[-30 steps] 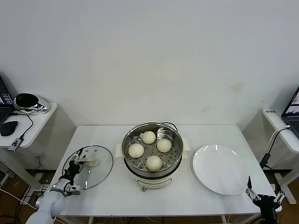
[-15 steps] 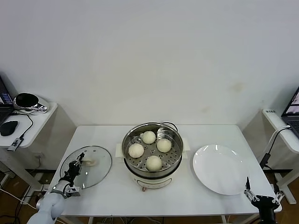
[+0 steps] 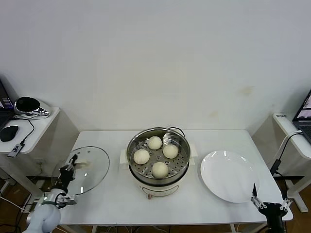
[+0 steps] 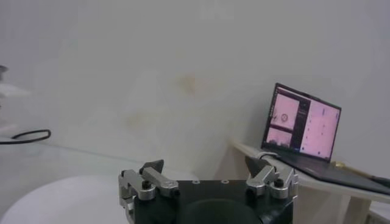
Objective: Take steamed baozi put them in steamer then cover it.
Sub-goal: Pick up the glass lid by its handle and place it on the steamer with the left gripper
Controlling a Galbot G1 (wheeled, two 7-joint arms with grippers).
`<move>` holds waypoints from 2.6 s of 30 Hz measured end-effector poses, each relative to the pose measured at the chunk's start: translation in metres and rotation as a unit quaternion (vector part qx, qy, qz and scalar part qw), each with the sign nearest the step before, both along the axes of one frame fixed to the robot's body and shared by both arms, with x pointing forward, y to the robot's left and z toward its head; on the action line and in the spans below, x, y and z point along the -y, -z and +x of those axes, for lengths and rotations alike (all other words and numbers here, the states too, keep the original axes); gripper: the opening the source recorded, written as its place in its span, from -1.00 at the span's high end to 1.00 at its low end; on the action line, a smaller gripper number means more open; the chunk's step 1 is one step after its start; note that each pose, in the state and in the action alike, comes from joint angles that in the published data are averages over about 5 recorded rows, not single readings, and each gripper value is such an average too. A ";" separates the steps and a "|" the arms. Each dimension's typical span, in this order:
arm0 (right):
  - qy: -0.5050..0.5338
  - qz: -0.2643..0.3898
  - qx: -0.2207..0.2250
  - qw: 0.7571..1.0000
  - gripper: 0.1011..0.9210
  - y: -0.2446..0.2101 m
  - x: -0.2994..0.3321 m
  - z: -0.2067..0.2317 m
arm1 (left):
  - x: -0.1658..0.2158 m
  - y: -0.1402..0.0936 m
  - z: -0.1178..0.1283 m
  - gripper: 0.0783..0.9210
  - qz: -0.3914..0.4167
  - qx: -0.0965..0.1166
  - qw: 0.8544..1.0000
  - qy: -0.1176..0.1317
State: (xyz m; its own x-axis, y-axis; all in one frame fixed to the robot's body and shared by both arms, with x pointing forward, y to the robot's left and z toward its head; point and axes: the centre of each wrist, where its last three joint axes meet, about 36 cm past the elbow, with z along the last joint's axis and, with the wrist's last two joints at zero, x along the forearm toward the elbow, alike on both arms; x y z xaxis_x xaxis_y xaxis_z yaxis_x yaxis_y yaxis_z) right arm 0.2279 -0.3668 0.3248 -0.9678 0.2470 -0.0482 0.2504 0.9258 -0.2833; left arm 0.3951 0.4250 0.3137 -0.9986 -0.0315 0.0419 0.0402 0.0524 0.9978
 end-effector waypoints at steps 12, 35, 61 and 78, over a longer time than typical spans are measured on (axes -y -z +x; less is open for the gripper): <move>-0.019 0.007 -0.003 1.000 -0.76 0.009 -0.015 0.004 | 0.027 -0.094 -0.024 0.84 -0.001 0.037 0.999 -0.035; 0.005 -0.026 -0.007 1.000 -0.76 0.014 -0.033 0.015 | 0.227 -0.159 0.020 0.84 -0.029 0.030 0.998 0.053; 0.016 -0.038 -0.020 0.999 -0.76 0.024 -0.031 0.013 | 0.353 -0.131 0.026 0.84 -0.005 0.000 0.996 0.094; 0.012 -0.039 -0.025 0.999 -0.76 0.027 -0.032 0.012 | 0.364 -0.122 0.030 0.84 0.003 -0.005 0.996 0.093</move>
State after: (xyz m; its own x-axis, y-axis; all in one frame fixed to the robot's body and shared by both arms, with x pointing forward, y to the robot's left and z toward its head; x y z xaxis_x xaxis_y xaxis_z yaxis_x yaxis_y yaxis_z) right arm 0.2394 -0.3350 0.2977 -0.9634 0.2674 -0.0192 0.2556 0.8947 -0.3662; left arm 0.4252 0.0605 0.4353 -0.9867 0.1539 0.0529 0.0594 0.0376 0.9975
